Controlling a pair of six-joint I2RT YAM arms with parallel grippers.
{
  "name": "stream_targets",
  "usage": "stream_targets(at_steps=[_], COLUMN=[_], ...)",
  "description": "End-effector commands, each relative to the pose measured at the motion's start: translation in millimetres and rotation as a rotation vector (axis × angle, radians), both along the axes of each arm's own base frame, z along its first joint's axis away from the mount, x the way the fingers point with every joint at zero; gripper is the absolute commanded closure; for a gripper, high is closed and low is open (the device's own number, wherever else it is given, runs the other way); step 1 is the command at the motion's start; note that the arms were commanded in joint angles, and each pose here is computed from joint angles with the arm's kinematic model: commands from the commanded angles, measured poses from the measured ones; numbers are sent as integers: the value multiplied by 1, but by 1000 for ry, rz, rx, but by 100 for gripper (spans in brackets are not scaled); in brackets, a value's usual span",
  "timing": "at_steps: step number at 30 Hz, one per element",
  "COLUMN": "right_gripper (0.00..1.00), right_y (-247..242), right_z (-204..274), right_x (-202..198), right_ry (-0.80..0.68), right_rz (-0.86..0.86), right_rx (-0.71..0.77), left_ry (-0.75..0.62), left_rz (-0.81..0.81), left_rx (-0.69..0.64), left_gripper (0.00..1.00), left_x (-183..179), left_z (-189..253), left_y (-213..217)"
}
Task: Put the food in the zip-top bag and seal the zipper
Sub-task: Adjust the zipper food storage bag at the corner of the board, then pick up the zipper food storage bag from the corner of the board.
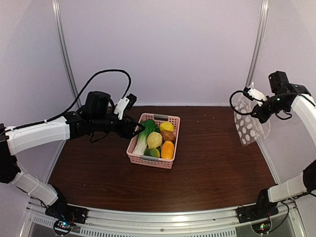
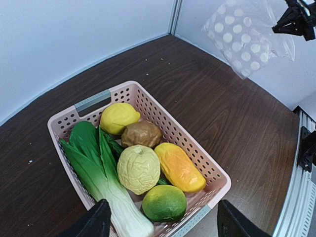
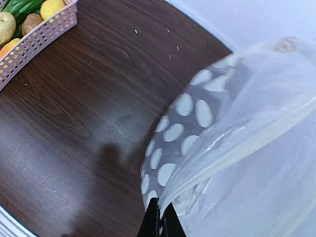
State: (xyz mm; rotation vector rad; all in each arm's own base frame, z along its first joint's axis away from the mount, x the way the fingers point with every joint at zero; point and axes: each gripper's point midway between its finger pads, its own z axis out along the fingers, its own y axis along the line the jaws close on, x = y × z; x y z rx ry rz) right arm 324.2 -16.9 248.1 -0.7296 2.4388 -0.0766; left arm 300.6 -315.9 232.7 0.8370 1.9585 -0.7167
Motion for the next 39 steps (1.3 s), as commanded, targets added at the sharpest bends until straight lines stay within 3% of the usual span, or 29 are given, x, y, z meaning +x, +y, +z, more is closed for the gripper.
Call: stream_targets(at_steps=[1, 5, 10, 13, 17, 22, 31, 39], right_gripper=[100, 99, 88, 68, 54, 52, 50, 52], right_y=[40, 75, 122, 143, 166, 165, 111, 97], right_z=[23, -41, -130, -136, -100, -81, -135, -151], right_x=[9, 1, -41, -54, -62, -69, -62, -50], right_ry=[-157, -16, 132, 160, 107, 21, -88, -155], right_rz=[46, 181, 418, 495, 555, 564, 481, 410], right_rx=[-204, -258, -402, -394, -267, -227, -515, -608], left_ry=[-48, -46, -54, -51, -41, -39, -39, -31], left_rz=[12, 15, 24, 26, 25, 25, 33, 36], left_rx=[-31, -21, -9, 0, 7, 27, 33, 38], left_gripper=[25, 25, 25, 25, 25, 25, 25, 25], left_x=[8, 9, 10, 10, 12, 14, 16, 16], left_z=[15, 11, 9, 5, 0, -6, -9, -14], left_y=[-6, -5, -3, -2, -4, -4, -4, -4])
